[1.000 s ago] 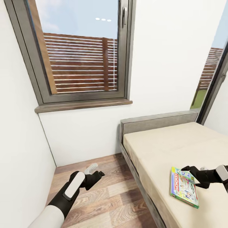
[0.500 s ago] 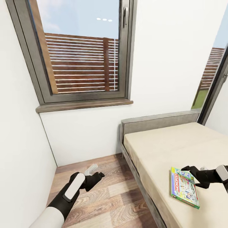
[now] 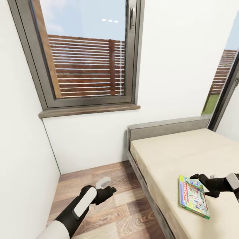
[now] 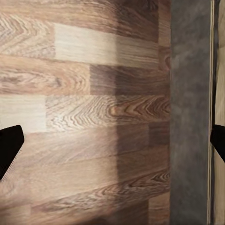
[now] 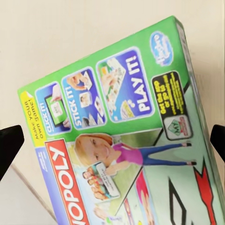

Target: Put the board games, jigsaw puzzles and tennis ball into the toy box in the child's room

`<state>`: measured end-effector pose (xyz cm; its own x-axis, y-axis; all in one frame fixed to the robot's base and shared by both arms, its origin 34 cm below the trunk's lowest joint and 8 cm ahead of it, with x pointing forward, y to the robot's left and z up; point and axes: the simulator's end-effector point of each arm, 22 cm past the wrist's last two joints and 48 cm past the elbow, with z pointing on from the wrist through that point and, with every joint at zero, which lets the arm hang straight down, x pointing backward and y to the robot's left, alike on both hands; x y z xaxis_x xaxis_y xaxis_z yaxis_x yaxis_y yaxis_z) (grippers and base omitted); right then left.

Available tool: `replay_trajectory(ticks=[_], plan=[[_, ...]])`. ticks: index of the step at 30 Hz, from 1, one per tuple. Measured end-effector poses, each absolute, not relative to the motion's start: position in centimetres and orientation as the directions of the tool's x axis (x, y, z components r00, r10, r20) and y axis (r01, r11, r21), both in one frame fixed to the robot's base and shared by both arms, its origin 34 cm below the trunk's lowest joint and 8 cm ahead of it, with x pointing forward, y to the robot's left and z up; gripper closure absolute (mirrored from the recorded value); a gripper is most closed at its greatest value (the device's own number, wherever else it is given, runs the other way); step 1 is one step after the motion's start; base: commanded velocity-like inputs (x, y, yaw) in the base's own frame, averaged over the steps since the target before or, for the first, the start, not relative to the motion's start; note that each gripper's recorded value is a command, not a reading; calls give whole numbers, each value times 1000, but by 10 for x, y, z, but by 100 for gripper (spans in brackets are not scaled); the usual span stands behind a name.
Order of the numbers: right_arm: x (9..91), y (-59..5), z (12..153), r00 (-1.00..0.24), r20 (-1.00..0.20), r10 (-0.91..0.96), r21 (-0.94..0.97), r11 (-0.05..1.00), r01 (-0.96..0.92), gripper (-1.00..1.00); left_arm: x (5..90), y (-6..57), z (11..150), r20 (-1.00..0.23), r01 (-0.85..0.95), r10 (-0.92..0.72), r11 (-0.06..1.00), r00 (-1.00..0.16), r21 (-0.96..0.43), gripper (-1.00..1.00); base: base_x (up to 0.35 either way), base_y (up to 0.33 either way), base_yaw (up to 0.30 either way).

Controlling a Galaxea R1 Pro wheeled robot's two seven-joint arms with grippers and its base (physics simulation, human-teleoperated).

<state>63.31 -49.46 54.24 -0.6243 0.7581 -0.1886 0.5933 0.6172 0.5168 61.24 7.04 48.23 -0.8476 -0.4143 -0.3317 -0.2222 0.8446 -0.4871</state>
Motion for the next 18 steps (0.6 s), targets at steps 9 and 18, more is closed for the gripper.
replay_trajectory(ticks=[9,18], plan=[[633,-494,542,-625,-188,758,517,617,593,-100,611,65,482,-357,-199,-396,856,-846,-478,-100,0,0,218],[634,-495,543,-623,-189,759,521,615,591,-100,611,63,482,-363,-193,-391,858,-846,-476,-100,0,0,190]])
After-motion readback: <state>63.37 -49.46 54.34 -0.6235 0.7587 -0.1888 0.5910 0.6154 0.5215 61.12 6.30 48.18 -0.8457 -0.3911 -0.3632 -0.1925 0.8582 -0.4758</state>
